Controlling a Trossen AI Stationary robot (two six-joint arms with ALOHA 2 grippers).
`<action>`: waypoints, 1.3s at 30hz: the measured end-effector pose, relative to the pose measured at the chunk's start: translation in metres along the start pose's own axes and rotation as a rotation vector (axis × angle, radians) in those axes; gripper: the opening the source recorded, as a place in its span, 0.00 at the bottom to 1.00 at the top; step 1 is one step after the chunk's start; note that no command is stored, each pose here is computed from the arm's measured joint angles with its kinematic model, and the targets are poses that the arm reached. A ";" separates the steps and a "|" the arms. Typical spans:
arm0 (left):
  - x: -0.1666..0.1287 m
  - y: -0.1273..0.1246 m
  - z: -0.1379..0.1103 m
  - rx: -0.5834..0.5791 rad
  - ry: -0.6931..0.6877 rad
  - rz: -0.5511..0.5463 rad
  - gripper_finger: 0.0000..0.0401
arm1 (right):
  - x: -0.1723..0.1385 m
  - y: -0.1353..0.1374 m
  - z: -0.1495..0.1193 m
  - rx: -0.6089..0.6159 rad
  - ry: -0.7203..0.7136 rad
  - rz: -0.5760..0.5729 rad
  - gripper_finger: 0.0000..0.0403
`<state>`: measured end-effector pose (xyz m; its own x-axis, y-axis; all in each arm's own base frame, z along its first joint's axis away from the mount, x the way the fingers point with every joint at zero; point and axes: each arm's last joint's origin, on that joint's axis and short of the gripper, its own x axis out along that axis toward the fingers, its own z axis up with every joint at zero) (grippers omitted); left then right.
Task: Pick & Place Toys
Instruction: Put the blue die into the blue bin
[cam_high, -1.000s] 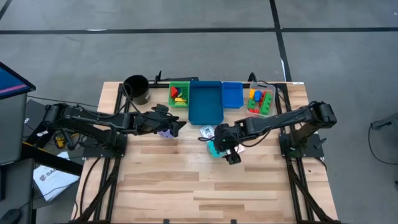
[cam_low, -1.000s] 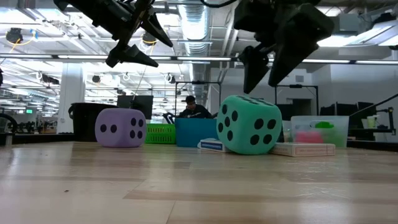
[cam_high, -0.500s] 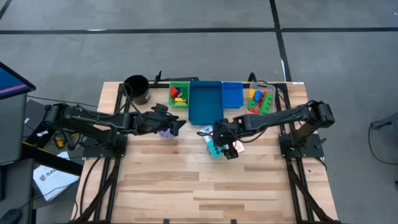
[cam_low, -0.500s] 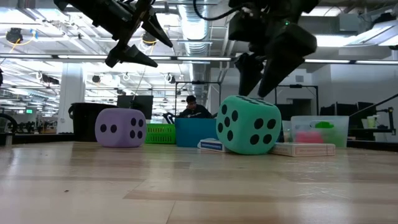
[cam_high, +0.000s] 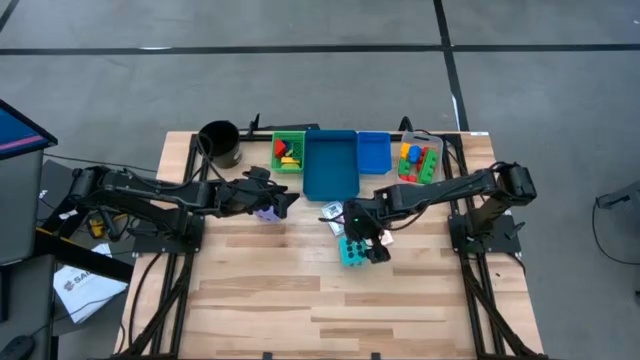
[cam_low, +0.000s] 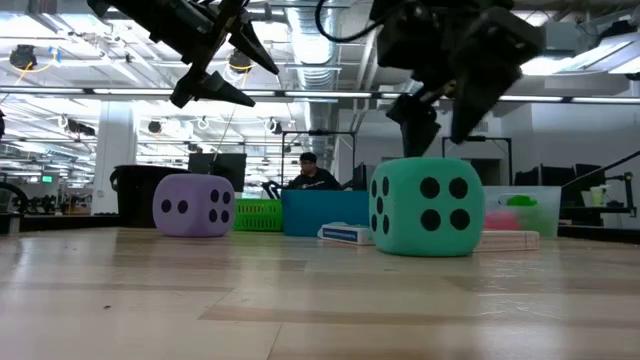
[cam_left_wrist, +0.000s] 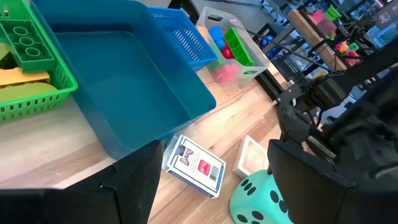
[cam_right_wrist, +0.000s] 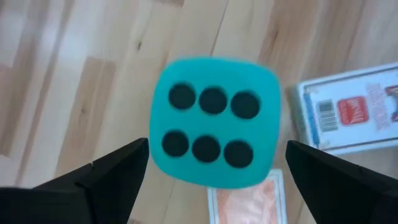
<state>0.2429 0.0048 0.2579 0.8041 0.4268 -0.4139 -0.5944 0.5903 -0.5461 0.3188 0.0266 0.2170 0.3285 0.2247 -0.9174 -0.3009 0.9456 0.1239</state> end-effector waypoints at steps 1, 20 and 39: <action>0.000 0.000 0.000 0.000 0.000 0.000 0.71 | -0.001 0.000 0.001 0.004 -0.009 -0.002 0.93; 0.000 0.000 0.000 0.004 0.001 0.001 0.71 | -0.001 0.000 0.001 0.048 -0.015 0.006 0.93; 0.000 0.000 0.000 0.005 0.001 0.000 0.71 | 0.000 0.001 0.002 0.049 -0.020 0.035 0.93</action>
<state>0.2428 0.0048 0.2578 0.8039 0.4262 -0.4150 -0.5946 0.5934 -0.5425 0.3200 0.0278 0.2181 0.3369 0.2623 -0.9043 -0.2683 0.9473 0.1748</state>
